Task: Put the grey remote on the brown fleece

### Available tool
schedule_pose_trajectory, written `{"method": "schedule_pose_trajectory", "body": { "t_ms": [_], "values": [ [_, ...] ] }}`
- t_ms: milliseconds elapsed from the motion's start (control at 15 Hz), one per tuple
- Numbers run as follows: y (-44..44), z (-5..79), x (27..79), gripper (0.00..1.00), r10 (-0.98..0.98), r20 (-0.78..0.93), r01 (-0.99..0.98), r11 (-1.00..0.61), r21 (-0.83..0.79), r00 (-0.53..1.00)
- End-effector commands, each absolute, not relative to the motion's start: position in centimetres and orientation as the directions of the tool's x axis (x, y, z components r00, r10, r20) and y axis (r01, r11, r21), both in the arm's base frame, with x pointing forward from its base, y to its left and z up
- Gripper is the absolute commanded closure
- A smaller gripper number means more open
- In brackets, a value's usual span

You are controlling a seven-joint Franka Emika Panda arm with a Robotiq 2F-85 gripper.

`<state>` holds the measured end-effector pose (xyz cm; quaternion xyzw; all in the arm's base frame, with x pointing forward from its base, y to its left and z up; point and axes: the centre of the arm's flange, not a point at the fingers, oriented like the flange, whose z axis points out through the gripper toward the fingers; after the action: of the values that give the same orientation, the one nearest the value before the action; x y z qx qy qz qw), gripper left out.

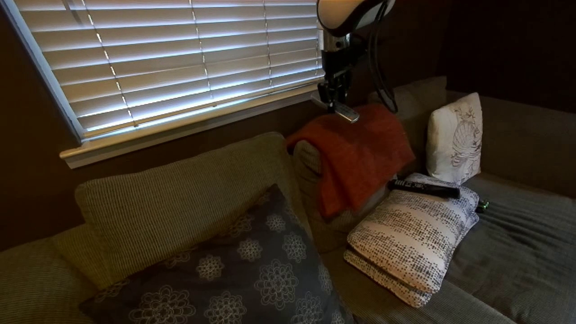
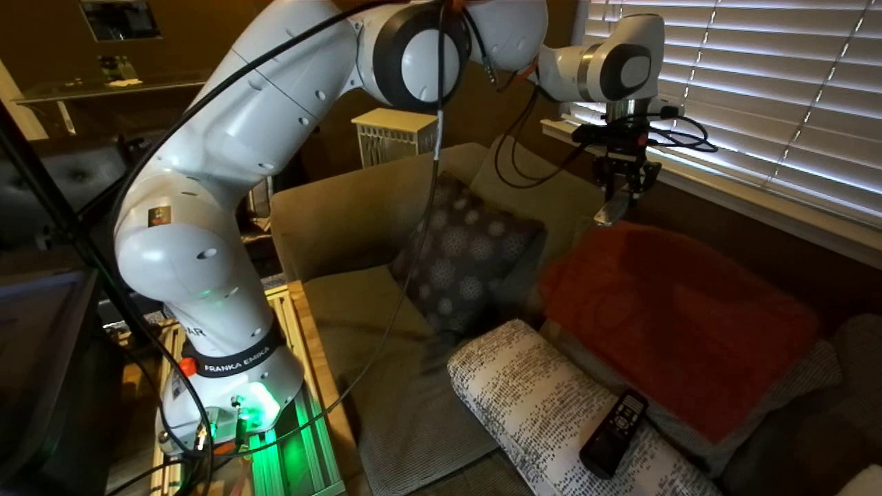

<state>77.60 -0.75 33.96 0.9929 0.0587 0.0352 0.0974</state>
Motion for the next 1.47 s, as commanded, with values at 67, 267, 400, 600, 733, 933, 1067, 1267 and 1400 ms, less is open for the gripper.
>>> {"method": "schedule_pose_trajectory", "body": {
  "t_ms": [67,267,400,600,733,933,1067,1267,1400],
  "values": [
    [-0.3,32.5,83.0,0.72,0.167,0.074,0.149,-0.967,0.209,0.983],
    [-0.2,30.8,84.0,0.72,0.196,0.082,0.175,-0.961,0.214,0.977],
    [0.0,29.8,84.5,0.72,0.199,0.089,0.176,-0.961,0.212,0.976],
    [0.5,28.8,85.5,0.72,0.207,0.09,0.184,-0.959,0.214,0.974],
    [0.9,28.3,86.0,0.72,0.212,0.089,0.188,-0.957,0.22,0.973],
    [1.3,27.4,86.7,0.72,0.215,0.084,0.191,-0.955,0.225,0.973],
    [1.3,26.8,87.0,0.72,0.214,0.078,0.192,-0.955,0.226,0.974],
    [1.3,26.0,87.5,0.72,0.211,0.079,0.189,-0.956,0.225,0.974],
    [1.3,25.7,87.7,0.72,0.21,0.082,0.188,-0.956,0.226,0.974]
  ]
}}
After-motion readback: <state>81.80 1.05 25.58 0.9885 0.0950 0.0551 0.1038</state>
